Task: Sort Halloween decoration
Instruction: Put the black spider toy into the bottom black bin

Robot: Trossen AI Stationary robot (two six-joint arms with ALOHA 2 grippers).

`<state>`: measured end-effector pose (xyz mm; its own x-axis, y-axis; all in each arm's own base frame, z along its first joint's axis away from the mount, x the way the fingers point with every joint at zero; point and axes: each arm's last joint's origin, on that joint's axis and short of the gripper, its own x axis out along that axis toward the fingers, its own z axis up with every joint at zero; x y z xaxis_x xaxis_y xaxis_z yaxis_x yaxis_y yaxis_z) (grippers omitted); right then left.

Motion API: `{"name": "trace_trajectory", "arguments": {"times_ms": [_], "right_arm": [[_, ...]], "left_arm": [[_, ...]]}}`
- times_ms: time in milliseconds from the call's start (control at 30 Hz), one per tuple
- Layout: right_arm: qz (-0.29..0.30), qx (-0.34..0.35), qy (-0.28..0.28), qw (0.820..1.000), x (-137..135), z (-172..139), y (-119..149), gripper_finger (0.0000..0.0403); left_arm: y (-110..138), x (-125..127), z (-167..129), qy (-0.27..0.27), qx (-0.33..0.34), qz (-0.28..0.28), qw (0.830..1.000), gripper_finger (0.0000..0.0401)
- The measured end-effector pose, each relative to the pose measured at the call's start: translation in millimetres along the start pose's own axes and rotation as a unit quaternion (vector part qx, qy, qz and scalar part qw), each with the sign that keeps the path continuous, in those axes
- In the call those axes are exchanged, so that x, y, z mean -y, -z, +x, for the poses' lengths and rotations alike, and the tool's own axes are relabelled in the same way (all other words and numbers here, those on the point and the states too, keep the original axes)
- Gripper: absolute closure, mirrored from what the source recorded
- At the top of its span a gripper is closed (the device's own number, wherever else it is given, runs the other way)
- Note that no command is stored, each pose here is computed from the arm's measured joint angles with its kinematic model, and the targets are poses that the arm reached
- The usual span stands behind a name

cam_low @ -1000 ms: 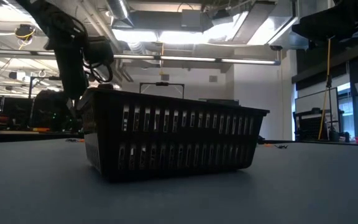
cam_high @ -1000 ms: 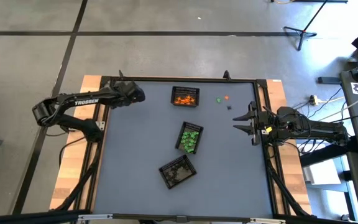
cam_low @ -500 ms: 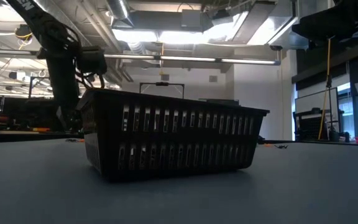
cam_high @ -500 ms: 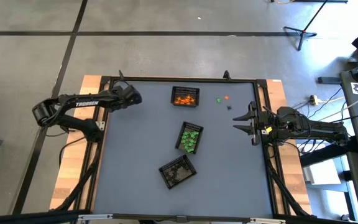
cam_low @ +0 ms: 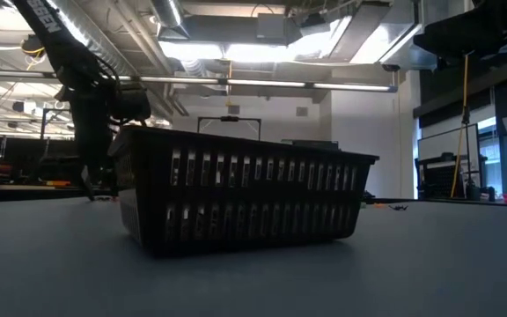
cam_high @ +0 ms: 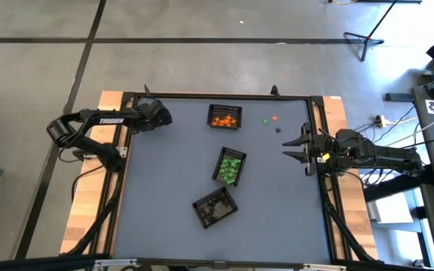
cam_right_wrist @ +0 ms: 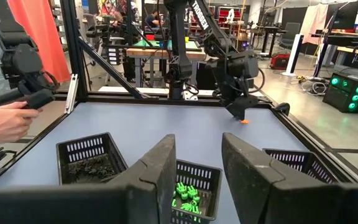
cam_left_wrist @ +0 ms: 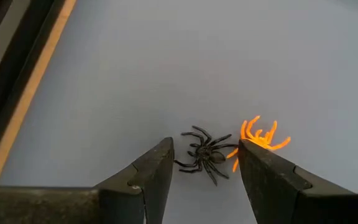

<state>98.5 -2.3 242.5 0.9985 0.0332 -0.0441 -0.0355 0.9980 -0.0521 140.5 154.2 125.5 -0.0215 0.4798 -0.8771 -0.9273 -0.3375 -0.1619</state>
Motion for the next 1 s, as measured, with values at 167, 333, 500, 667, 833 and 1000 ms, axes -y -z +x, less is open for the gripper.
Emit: {"name": "trace_trajectory", "arguments": {"times_ms": [167, 333, 500, 667, 833, 1000], "right_arm": [[0.0, 0.0, 0.0, 1.0, 0.0, 0.0, 0.0, 0.0276], [0.0, 0.0, 0.0, 1.0, 0.0, 0.0, 0.0, 0.0276], [0.0, 0.0, 0.0, 1.0, 0.0, 0.0, 0.0, 0.0276], [0.0, 0.0, 0.0, 1.0, 0.0, 0.0, 0.0, 0.0276], [0.0, 0.0, 0.0, 1.0, 0.0, 0.0, 0.0, 0.0276], [0.0, 0.0, 0.0, 1.0, 0.0, 0.0, 0.0, 0.0276]], "left_arm": [[0.6, 0.9, 10.2, -0.02, -0.004, -0.01, 1.0, 0.0225], [1.6, 0.0, 10.4, -0.027, -0.006, -0.03, 0.999, 0.0232], [3.8, 0.4, 9.3, -0.033, -0.014, -0.031, 0.999, 0.0266], [9.1, 1.5, 7.1, -0.034, -0.013, -0.017, 0.999, 0.0318], [13.9, 4.0, 5.1, -0.028, -0.013, -0.007, 1.0, 0.0365], [18.1, 5.8, 1.0, -0.017, -0.016, -0.009, 1.0, 0.0381]]}}
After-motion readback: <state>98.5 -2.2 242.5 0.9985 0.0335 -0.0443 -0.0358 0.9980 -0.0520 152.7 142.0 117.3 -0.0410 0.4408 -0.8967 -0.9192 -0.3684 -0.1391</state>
